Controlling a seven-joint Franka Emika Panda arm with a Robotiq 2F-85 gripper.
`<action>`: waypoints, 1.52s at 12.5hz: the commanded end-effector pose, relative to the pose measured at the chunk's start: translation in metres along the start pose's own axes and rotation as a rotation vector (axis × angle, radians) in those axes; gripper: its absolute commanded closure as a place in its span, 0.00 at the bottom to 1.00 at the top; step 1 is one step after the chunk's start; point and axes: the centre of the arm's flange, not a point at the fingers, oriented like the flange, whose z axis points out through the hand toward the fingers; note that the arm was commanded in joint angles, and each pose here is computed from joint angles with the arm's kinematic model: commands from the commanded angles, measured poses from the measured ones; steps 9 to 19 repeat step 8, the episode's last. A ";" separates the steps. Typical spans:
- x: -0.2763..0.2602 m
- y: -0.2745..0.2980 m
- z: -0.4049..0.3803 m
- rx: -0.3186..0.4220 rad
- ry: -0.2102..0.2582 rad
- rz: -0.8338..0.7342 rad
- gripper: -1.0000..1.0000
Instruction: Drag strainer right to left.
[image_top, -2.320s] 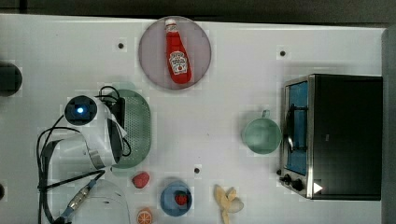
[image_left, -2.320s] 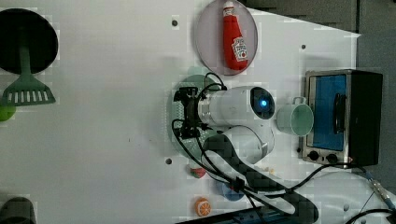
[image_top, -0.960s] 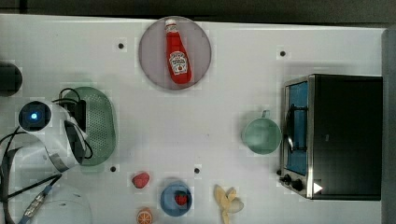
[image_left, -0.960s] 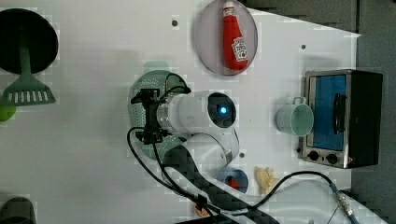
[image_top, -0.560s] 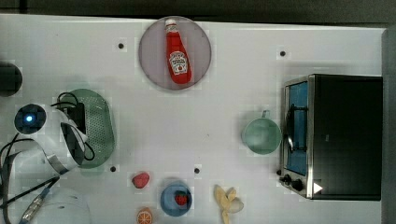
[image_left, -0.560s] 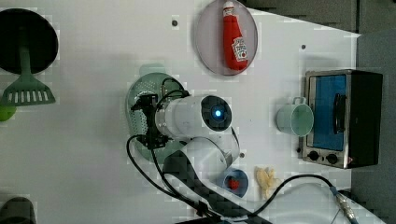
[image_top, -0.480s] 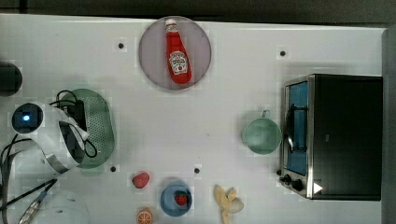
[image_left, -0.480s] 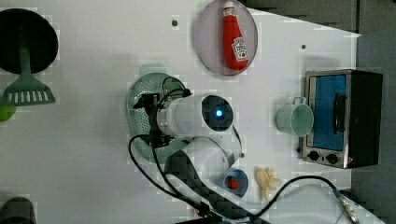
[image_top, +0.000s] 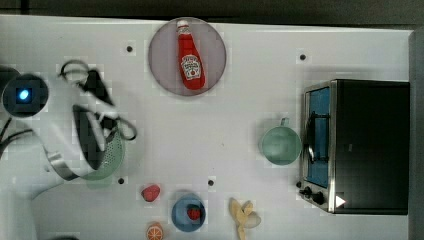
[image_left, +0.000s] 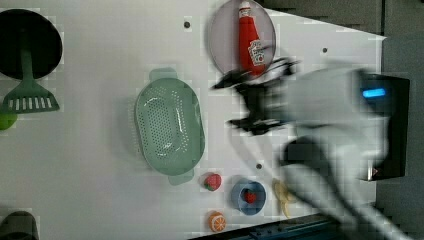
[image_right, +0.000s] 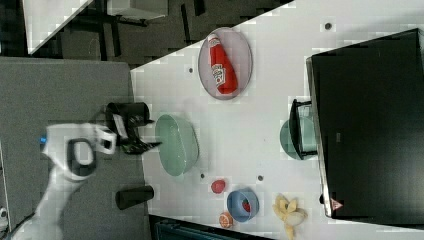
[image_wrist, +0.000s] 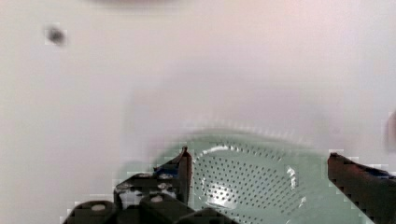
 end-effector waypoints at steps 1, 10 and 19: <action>0.156 0.036 -0.116 0.083 0.006 -0.133 0.00; 0.318 0.170 -0.206 0.024 0.028 -0.292 0.00; 0.318 0.170 -0.206 0.024 0.028 -0.292 0.00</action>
